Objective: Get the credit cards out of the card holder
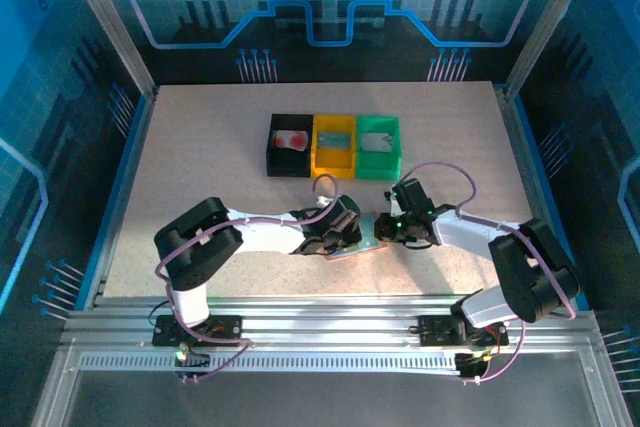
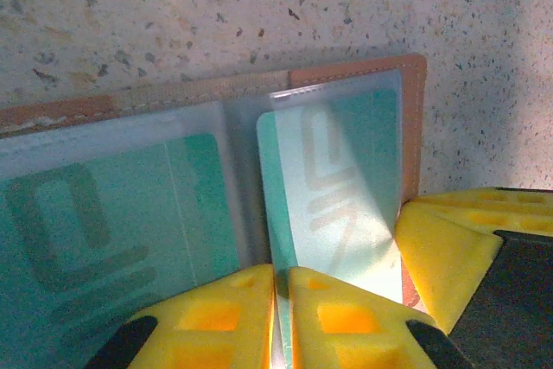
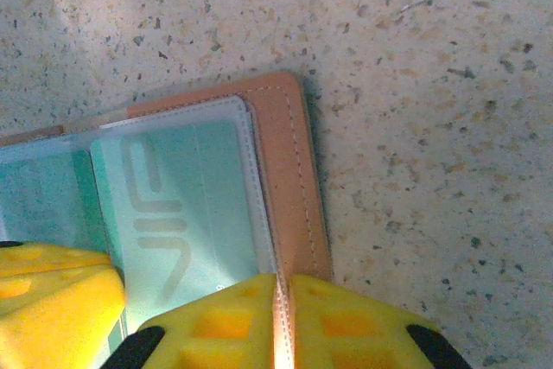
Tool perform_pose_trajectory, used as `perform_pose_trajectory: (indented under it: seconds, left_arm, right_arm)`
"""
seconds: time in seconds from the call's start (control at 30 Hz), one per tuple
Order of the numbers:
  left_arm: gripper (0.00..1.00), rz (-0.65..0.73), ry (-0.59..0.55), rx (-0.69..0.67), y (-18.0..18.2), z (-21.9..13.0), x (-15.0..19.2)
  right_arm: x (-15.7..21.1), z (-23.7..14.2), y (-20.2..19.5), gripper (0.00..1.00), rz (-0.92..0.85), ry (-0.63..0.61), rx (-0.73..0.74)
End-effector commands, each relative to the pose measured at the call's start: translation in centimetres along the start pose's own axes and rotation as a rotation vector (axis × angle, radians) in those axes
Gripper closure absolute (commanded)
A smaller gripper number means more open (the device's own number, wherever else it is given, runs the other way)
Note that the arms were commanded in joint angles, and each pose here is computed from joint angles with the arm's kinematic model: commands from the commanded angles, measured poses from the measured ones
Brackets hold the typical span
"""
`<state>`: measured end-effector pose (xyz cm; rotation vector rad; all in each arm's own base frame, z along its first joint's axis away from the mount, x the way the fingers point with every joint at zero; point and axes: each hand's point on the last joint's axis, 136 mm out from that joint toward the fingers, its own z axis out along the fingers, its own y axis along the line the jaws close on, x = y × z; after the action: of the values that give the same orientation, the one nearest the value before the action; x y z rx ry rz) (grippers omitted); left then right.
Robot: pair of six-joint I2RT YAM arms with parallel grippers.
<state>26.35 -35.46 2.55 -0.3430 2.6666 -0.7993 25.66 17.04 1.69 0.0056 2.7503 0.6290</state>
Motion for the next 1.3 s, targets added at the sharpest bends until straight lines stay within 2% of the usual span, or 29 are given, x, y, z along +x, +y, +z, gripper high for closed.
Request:
perform_pose_trajectory:
  seconds: [0.0,0.1,0.27,0.73,1.27]
  left_arm:
    - [0.88,0.004,-0.025,0.030,-0.8,-0.5,-0.2]
    - [0.90,0.003,-0.027,0.035,-0.9,-0.5,-0.2]
    - [1.00,0.005,-0.033,0.041,-1.0,-0.6,-0.3]
    - [1.00,0.009,-0.063,0.070,-1.2,-1.9,-0.7]
    - [1.00,0.006,-0.081,0.057,0.2,-3.3,-0.6]
  right_arm:
    - [1.2,0.5,-0.8,0.88,0.029,0.043,0.004]
    - [1.2,0.5,-0.8,0.88,0.029,0.042,0.004]
    - [1.2,0.5,-0.8,0.88,0.028,0.043,0.003]
    - [1.3,0.6,-1.0,0.88,0.030,0.043,0.014]
    - [1.2,0.6,-1.1,0.89,0.031,0.043,0.020]
